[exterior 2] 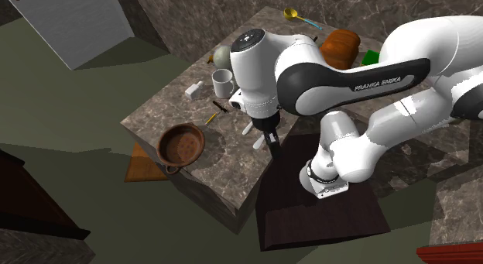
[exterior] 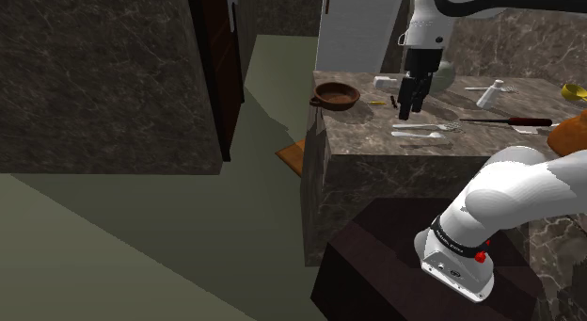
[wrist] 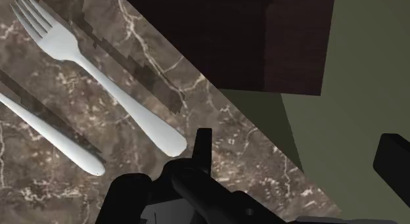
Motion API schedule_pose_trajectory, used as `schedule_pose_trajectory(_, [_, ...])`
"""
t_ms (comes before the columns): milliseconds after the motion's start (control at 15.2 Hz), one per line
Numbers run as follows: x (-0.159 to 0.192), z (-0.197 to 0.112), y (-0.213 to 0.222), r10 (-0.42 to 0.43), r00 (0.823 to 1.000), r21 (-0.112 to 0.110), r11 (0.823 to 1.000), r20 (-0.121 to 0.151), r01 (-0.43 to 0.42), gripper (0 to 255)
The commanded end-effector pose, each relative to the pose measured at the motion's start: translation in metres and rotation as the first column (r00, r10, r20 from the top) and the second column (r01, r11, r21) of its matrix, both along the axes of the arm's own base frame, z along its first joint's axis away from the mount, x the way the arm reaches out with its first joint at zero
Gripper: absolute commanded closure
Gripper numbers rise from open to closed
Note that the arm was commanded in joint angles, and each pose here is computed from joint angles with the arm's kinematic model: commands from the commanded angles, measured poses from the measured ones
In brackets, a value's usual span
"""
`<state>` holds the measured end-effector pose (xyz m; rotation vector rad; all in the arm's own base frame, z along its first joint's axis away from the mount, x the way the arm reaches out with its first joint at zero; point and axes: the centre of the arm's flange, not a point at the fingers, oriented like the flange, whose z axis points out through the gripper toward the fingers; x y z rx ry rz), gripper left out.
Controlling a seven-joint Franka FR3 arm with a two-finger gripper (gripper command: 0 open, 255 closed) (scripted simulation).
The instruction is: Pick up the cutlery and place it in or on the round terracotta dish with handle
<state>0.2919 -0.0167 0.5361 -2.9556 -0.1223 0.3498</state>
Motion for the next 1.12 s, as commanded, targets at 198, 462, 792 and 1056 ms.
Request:
schedule_pose_trajectory(198, [-0.012,-0.015,-0.033,0.094,0.996,0.014,0.995,0.013,-0.094,0])
schedule_pose_trajectory(462, [-0.023,-0.036,-0.079,0.216,0.976,0.032,0.976,0.033,-0.217,0])
schedule_pose_trajectory(792, [-0.029,-0.063,-0.136,0.364,0.929,0.05,0.929,0.06,-0.367,0])
schedule_pose_trajectory(1056, [-0.031,-0.084,-0.157,0.418,0.906,0.055,0.905,0.07,-0.422,0])
